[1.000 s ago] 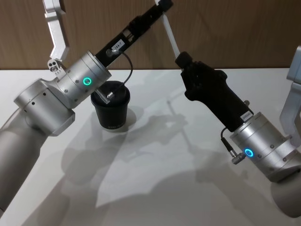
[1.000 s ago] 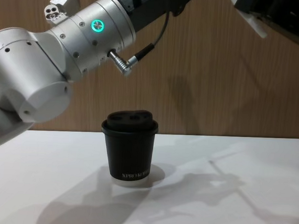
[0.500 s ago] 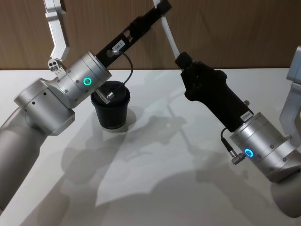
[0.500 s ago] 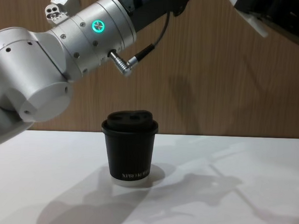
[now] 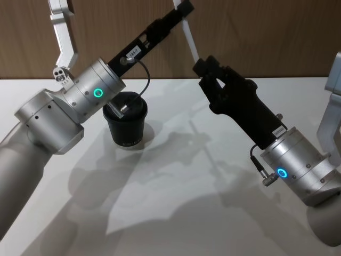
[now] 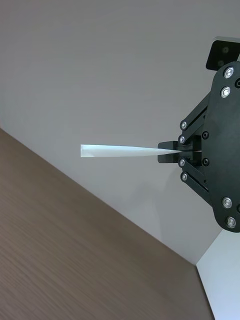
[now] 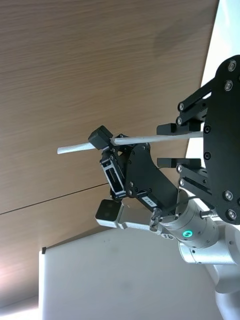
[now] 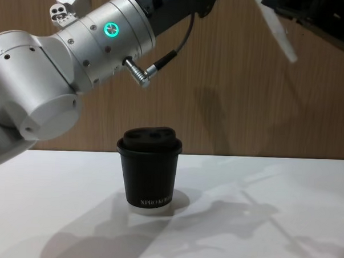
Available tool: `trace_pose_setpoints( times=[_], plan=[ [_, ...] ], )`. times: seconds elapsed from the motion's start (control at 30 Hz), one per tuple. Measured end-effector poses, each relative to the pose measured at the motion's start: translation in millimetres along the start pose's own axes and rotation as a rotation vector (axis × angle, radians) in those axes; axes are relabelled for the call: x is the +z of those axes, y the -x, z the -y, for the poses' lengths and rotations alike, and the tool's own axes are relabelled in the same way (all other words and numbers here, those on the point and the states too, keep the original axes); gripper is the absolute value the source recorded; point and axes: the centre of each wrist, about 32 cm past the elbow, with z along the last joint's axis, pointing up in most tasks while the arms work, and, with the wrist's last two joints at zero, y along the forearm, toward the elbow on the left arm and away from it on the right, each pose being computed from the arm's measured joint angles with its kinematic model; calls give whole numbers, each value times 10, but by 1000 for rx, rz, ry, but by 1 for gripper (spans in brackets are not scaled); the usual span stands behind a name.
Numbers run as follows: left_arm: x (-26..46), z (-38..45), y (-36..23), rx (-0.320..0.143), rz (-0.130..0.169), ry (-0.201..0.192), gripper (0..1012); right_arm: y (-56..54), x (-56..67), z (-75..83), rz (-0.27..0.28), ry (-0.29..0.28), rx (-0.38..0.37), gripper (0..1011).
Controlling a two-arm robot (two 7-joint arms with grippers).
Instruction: Pick up the straw with one hand, pass it to the other hand, and insert it into the cup.
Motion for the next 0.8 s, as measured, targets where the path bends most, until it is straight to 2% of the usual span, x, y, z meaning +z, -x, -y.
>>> trace_pose_setpoints(
  times=[0.07,0.2,0.27,0.47,0.5,0.53,0.57,0.6,0.63,0.7,0.73,0.77,0.8],
  plan=[
    [0,-2,4,0,0,0,6,0,0,0,0,0,0,291],
    [6,-8,19,-1,4,3,5,0,0,0,0,0,0,466],
    [14,-13,30,1,8,5,6,0,0,0,0,0,0,509],
    [54,-41,73,17,43,11,6,0,0,0,0,0,0,707],
    [71,-55,88,24,60,10,6,0,0,0,0,0,0,745],
    [79,-61,95,26,67,9,6,0,0,0,0,0,0,745],
    [87,-67,102,30,78,9,6,0,0,0,0,0,0,804],
    [94,-75,109,34,86,9,6,0,0,0,0,0,0,822],
    [118,-91,127,44,111,7,6,0,0,0,0,0,0,841],
    [139,-108,145,51,134,4,6,0,0,0,0,0,0,903],
    [162,-128,165,59,160,0,6,0,0,0,0,0,0,922],
    [170,-133,171,63,171,0,6,0,0,0,0,0,0,948],
    [196,-153,195,71,200,-5,6,0,0,0,0,0,0,982]
  ],
)
